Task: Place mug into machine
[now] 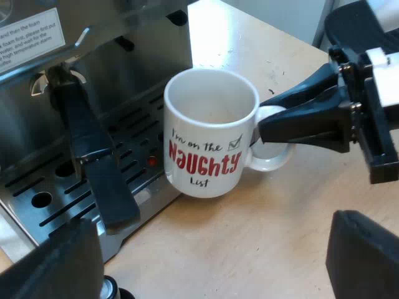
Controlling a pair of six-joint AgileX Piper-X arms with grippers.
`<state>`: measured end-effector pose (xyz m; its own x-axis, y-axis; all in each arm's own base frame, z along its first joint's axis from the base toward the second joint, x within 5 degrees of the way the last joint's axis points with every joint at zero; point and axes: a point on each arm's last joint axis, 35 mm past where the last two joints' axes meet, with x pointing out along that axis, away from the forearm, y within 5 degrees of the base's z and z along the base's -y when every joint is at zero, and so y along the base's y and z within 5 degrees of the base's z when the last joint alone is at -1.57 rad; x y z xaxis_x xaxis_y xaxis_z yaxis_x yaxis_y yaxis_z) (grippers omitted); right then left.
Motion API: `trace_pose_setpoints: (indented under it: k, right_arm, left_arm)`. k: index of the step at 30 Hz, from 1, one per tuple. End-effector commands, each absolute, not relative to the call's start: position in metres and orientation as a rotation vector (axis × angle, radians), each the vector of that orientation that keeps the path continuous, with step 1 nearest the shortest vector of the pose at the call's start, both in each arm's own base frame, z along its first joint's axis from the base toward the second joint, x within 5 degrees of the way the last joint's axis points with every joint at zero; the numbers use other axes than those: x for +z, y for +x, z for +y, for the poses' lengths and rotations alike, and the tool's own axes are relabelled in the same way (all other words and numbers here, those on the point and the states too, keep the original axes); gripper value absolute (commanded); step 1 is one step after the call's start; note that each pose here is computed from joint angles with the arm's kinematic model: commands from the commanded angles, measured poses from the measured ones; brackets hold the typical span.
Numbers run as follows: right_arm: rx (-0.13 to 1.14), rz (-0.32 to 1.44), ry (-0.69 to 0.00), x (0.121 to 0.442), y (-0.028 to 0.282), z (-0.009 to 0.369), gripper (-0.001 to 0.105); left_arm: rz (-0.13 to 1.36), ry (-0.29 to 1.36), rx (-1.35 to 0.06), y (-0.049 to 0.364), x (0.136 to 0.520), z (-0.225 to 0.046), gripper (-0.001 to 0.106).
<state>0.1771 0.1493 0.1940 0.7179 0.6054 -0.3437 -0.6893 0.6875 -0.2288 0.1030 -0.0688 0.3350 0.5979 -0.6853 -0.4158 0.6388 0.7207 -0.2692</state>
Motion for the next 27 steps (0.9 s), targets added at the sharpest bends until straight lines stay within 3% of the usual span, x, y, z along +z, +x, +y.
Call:
trace_pose_setpoints:
  k: [1, 27]
  right_arm:
    - [0.728, 0.166, -0.327, 0.210, 0.184, 0.156, 0.000]
    - [0.736, 0.210, -0.372, 0.203, 0.230, 0.195, 0.000]
  left_arm:
    - [0.509, -0.106, -0.780, 0.102, 0.337, -0.069, 0.079]
    - [0.509, -0.106, -0.780, 0.102, 0.337, -0.069, 0.079]
